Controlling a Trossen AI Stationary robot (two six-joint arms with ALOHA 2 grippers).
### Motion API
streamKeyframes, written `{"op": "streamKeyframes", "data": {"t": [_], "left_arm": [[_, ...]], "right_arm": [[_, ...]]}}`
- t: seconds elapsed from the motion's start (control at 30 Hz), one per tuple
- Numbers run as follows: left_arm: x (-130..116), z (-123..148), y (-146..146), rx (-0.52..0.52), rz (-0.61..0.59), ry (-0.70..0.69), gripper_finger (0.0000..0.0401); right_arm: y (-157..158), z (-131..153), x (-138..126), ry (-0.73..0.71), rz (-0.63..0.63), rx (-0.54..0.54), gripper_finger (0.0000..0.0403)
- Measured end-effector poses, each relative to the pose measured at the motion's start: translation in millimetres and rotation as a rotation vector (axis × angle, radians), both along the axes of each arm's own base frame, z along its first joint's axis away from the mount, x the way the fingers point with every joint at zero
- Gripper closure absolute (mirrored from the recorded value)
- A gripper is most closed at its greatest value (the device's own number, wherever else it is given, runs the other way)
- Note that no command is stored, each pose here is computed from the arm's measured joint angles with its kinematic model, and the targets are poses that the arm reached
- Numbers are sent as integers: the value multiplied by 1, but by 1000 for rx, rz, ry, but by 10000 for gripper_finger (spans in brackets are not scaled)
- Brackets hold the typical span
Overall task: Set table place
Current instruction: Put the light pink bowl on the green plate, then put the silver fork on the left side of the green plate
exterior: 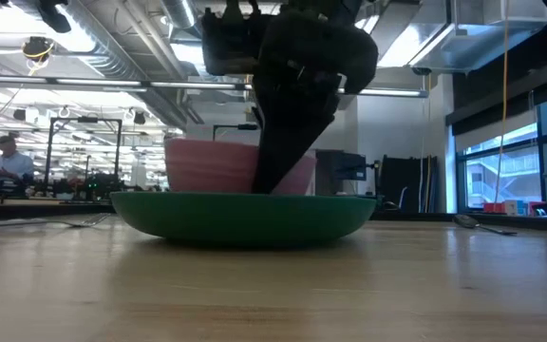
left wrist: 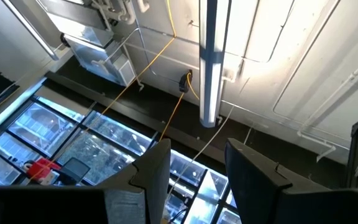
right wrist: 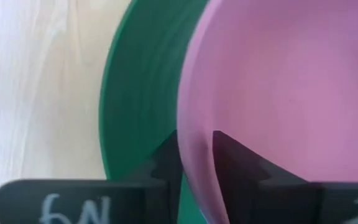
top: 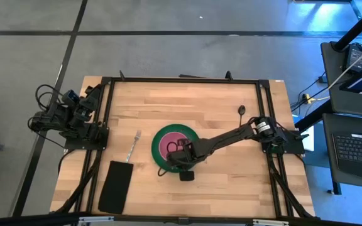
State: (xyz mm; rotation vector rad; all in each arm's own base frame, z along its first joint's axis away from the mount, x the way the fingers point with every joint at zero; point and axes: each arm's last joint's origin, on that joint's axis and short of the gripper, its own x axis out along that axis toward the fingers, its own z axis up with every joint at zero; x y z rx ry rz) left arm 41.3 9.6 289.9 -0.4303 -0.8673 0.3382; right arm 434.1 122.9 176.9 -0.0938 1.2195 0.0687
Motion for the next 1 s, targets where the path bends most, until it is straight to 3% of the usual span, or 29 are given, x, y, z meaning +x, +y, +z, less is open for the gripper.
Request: {"op": "streamKeyframes", "data": {"t": [0.13,0.37,0.6,0.8,1.0], "left_arm": [[0,0,0,0,0,0,254],[0,0,0,-9,-10,-7,254],[5,-3,-3,-19,-173,-12,254],[27,-14,-10,-41,-391,130,254],[47,-7,-14,-125,-432,358,254]], "right_arm": [[1,16,3,-9,-2,-1,286],[2,74,8,-57,3,9,272],[-8,137,1,-88,-14,13,277],[-35,175,-14,-145,-49,11,278],[-63,191,-31,-101,-131,4,278]]}}
